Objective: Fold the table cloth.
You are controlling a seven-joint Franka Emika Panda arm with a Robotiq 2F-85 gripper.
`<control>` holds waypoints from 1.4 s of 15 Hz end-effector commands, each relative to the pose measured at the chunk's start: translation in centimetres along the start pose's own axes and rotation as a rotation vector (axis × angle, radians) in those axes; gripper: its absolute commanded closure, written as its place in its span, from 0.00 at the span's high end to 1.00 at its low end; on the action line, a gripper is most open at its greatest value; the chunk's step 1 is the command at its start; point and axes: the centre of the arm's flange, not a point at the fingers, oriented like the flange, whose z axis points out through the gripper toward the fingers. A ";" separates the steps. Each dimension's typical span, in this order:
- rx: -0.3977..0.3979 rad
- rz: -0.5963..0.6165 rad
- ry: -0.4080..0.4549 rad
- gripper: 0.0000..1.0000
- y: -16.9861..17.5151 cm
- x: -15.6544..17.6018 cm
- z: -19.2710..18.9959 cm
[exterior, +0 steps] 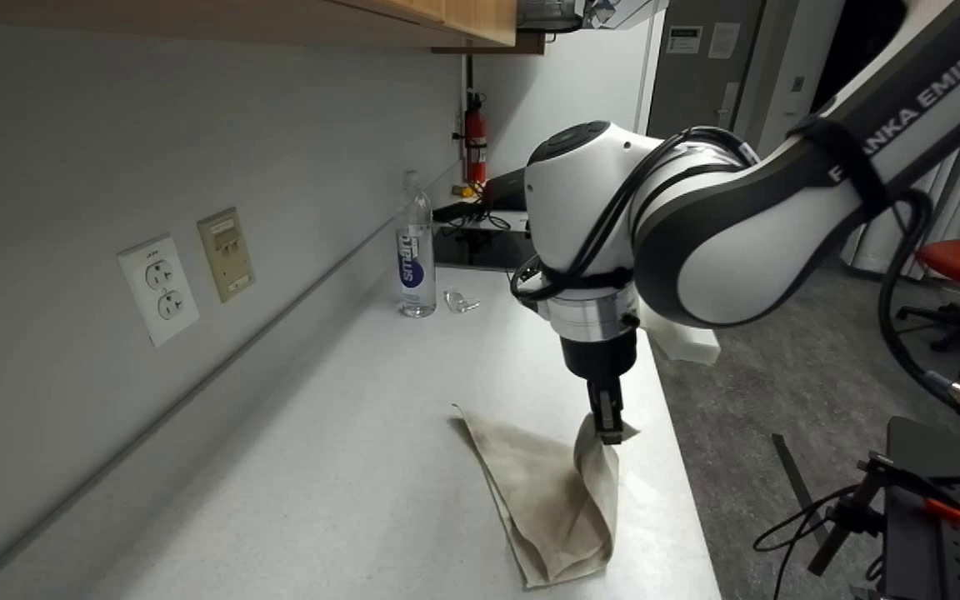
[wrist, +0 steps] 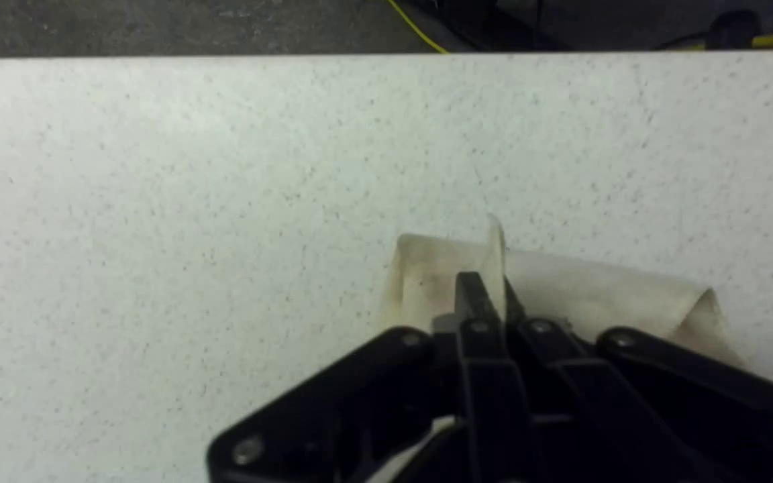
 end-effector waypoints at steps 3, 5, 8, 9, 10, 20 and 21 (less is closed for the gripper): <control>-0.015 0.046 0.107 0.01 1.9 5.2 2.6; -0.007 0.066 0.141 0.01 2.5 6.0 2.7; -0.004 0.094 0.190 0.01 3.3 6.8 2.4; -0.002 0.100 0.203 0.01 3.5 7.0 2.2; -0.001 0.105 0.214 0.01 3.6 7.2 2.1; 0.008 0.112 0.253 0.59 3.6 8.1 1.4; 0.010 0.112 0.256 0.66 3.6 8.1 1.3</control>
